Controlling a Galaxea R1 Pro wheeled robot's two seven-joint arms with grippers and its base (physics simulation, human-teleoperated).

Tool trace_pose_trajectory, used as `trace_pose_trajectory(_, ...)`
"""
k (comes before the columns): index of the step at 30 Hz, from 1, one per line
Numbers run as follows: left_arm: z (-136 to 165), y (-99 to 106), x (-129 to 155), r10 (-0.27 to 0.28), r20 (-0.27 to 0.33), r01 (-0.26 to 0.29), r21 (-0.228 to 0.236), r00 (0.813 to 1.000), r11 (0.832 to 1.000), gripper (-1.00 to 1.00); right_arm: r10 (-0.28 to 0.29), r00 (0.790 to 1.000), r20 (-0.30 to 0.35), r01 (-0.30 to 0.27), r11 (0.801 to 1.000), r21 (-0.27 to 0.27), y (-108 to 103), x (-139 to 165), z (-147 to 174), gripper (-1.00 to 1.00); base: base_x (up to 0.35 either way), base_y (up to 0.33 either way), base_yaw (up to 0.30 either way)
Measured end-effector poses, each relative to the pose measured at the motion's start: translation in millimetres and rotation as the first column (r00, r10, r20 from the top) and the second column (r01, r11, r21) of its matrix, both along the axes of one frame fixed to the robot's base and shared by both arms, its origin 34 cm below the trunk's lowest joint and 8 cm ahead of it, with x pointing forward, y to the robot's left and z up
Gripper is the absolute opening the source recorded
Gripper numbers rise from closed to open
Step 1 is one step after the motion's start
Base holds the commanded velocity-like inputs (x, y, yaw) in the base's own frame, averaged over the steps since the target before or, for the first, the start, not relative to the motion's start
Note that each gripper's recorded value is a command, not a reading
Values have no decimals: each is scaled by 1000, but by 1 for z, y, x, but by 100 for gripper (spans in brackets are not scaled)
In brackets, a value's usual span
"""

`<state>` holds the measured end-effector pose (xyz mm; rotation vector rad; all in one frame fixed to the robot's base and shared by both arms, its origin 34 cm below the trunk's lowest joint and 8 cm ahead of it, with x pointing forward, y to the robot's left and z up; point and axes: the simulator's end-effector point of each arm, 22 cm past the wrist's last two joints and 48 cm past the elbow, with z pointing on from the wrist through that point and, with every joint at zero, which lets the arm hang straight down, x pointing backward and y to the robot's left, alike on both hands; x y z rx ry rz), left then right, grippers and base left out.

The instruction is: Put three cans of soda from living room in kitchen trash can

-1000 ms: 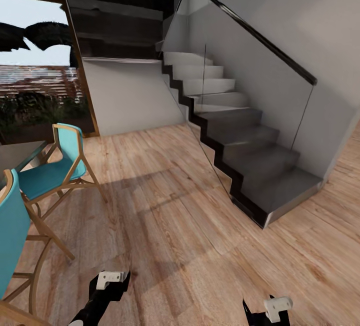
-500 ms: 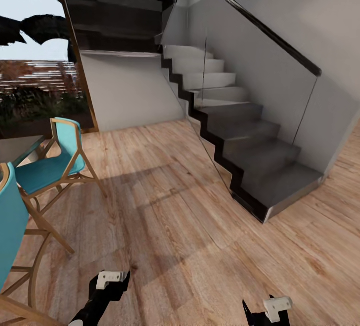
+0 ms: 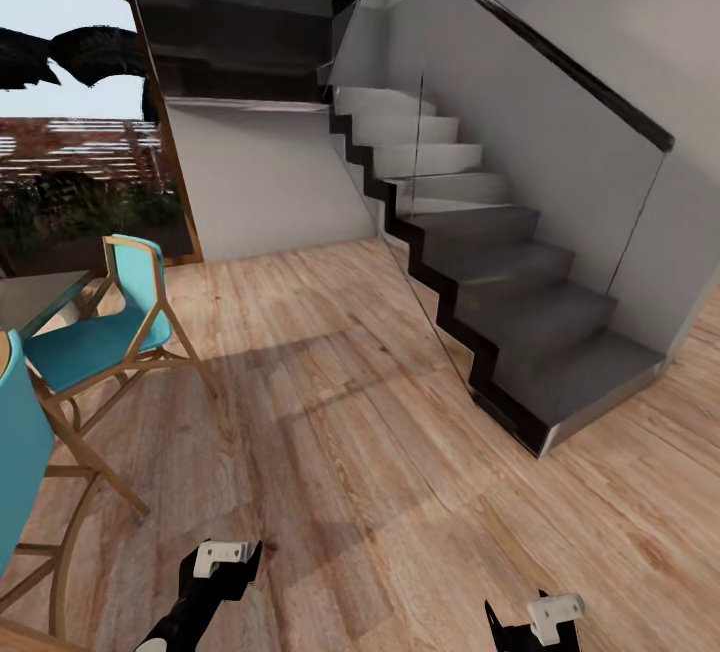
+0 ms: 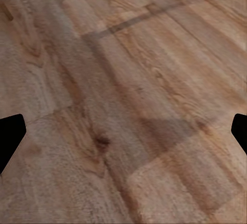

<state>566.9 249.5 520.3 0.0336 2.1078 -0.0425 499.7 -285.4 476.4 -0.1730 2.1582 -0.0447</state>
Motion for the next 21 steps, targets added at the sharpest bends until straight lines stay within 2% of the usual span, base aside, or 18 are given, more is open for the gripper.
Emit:
trace_pose_trajectory(13, -3, 0, -2, 0, -8, 0, 2, 1000, 1000, 100, 0, 1000, -4, 0, 1000, 1, 0, -1, -1, 100, 317, 0, 222)
trace_pose_trajectory(21, -3, 0, -2, 0, -8, 0, 2, 1000, 1000, 100, 2, 1000, -4, -2, 1000, -1, 0, -1, -1, 100, 263, -98, 49)
